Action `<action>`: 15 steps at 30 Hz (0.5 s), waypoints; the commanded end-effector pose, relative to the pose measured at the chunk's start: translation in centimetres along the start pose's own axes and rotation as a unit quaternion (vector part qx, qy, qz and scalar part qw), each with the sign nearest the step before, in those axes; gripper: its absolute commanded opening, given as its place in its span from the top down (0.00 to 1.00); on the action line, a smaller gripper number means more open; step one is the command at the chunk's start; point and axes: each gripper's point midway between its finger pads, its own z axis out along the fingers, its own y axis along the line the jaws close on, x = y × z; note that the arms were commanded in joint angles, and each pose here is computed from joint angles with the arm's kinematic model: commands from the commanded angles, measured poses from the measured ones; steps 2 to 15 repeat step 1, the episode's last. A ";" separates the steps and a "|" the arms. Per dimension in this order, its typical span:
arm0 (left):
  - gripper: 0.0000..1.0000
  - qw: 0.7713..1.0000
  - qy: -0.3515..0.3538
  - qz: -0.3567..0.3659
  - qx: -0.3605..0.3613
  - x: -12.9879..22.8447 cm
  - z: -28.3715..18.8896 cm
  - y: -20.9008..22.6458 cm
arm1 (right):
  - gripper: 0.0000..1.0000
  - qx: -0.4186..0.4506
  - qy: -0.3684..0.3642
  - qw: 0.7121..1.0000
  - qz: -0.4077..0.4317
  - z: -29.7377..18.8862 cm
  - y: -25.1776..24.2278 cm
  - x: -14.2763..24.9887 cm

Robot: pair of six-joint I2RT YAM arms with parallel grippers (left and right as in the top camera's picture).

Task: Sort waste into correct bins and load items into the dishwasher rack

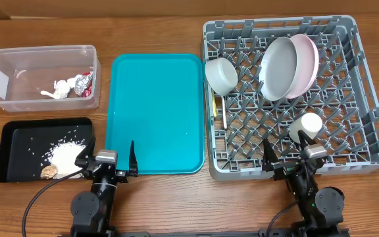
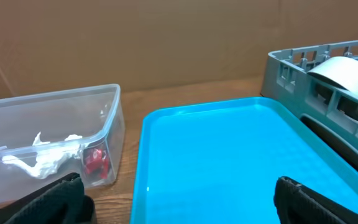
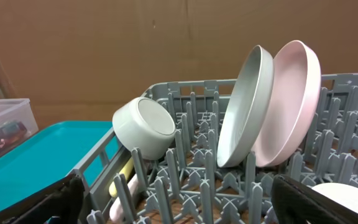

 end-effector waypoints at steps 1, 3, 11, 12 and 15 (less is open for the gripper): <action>0.00 1.000 -0.003 -0.007 0.000 0.0 0.0 0.1 | 0.00 0.005 -0.003 1.000 0.002 0.0 -0.2 0.1; 0.00 1.000 -0.003 -0.007 0.000 0.0 0.0 0.1 | 0.00 0.005 -0.003 1.000 0.002 0.0 -0.2 0.1; 0.00 1.000 -0.003 -0.007 0.000 0.0 0.0 0.1 | 0.00 0.005 -0.003 1.000 0.002 0.0 -0.2 0.1; 0.00 1.000 -0.003 -0.007 0.000 0.0 0.0 0.1 | 0.00 0.005 -0.003 1.000 0.002 0.0 -0.2 0.1; 0.00 1.000 -0.003 -0.007 0.000 0.0 0.0 0.1 | 0.00 0.005 -0.003 1.000 0.002 0.0 -0.2 0.1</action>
